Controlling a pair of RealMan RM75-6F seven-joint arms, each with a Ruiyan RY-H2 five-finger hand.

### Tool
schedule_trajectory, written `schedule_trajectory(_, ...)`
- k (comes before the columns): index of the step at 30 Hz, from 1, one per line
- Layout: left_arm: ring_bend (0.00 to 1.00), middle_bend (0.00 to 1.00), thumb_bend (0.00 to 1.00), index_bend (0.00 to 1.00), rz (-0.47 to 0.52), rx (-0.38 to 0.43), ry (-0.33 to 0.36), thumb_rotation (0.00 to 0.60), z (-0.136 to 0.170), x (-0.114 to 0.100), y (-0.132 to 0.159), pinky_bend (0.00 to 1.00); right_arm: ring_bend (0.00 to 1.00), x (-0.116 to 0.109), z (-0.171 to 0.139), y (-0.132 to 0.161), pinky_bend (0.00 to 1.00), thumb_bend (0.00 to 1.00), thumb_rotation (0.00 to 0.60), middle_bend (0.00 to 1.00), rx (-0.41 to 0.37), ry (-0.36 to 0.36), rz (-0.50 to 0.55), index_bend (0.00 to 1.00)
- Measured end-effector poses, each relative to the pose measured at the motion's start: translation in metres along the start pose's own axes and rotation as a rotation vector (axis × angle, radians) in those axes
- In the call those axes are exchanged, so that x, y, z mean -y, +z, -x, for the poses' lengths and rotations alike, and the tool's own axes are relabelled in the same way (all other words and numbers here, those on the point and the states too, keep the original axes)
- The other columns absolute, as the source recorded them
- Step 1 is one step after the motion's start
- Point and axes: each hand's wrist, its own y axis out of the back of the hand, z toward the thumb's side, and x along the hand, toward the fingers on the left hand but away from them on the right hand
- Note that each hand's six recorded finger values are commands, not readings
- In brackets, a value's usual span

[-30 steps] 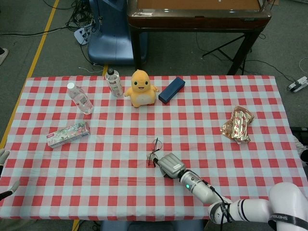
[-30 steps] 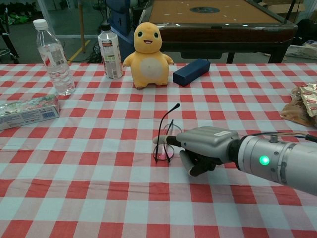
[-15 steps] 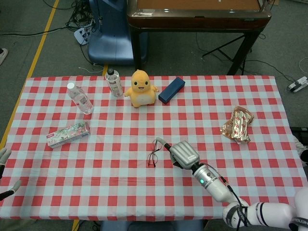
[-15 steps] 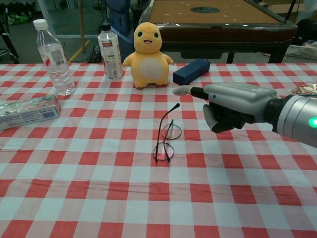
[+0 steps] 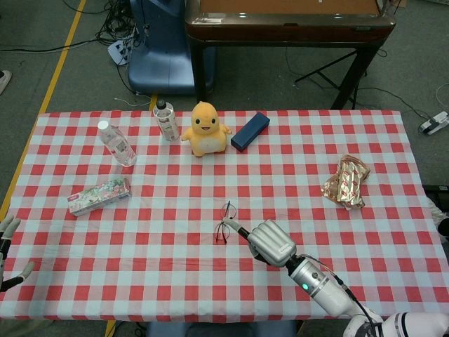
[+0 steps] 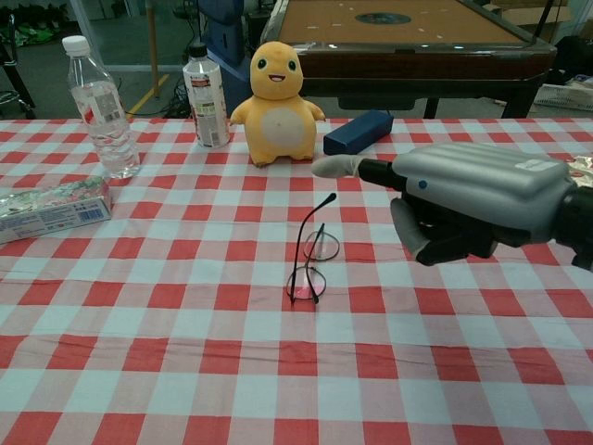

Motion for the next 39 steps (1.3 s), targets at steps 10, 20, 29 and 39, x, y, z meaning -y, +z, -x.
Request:
schedule_trajectory(10, 0.02, 0.00, 0.26, 0.00, -0.001, -0.016, -0.002, 0.600, 0.002, 0.000, -0.006, 0.00, 1.00, 0.026, 0.025, 0.004, 1.00, 1.00, 0.600, 1.00, -0.011, 0.084, -0.006, 0.00)
schedule_trajectory(20, 0.02, 0.00, 0.26, 0.00, -0.002, -0.023, -0.003, 0.600, 0.003, 0.001, -0.009, 0.00, 1.00, 0.049, 0.047, -0.005, 1.00, 1.00, 0.600, 1.00, 0.032, 0.163, 0.068, 0.00)
schedule_trajectory(29, 0.02, 0.00, 0.26, 0.00, -0.002, -0.021, -0.006, 0.600, 0.003, 0.002, -0.008, 0.00, 1.00, 0.061, 0.062, -0.024, 1.00, 1.00, 0.600, 1.00, 0.097, 0.215, 0.140, 0.00)
schedule_trajectory(39, 0.02, 0.00, 0.26, 0.00, -0.003, -0.026, -0.005, 0.600, 0.004, 0.001, -0.010, 0.00, 1.00, 0.074, 0.081, -0.036, 1.00, 1.00, 0.600, 1.00, 0.146, 0.253, 0.200, 0.00)
